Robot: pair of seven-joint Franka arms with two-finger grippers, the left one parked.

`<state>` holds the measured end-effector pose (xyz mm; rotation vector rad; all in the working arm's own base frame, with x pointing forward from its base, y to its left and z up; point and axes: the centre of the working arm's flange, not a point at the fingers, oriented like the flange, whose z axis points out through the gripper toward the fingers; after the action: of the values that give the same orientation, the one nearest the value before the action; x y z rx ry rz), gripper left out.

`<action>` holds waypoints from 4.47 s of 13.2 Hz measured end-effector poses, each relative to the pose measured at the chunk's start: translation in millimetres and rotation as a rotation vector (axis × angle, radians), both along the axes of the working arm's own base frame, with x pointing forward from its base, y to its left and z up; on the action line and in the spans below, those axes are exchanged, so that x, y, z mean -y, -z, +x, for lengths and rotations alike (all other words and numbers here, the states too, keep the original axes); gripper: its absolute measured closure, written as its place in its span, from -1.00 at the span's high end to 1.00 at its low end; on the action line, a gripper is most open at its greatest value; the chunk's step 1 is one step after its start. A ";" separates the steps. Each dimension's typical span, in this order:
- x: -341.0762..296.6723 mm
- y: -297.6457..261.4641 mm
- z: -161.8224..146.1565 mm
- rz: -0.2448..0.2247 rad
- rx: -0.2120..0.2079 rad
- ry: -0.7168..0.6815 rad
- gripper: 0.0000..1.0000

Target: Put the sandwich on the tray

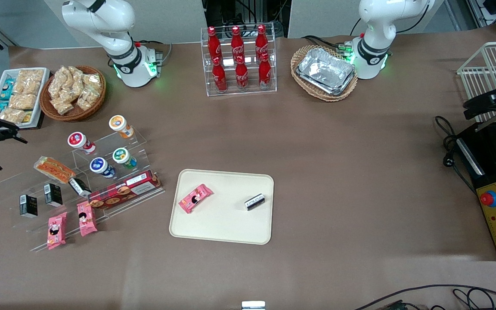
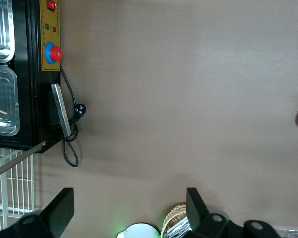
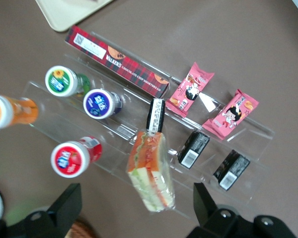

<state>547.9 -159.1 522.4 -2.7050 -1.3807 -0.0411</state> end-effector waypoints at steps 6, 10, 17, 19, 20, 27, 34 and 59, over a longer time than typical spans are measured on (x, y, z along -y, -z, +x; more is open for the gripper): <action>21.5 63.6 -12.5 -0.013 0.034 -0.071 1.00; 32.1 92.4 -23.2 -0.017 0.035 -0.058 1.00; 26.5 123.1 -15.5 -0.035 0.045 -0.054 1.00; 14.9 132.7 -11.4 -0.041 0.050 -0.055 1.00; 11.1 136.4 -9.7 -0.043 0.052 -0.055 1.00; 10.9 143.0 -5.3 -0.054 0.066 -0.048 -0.13; 11.8 62.7 6.7 -0.046 0.100 -0.062 -0.34; -546.0 218.6 87.7 -0.057 0.316 -0.353 -0.61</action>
<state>635.6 386.8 303.8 -2.5340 -1.9545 -0.4214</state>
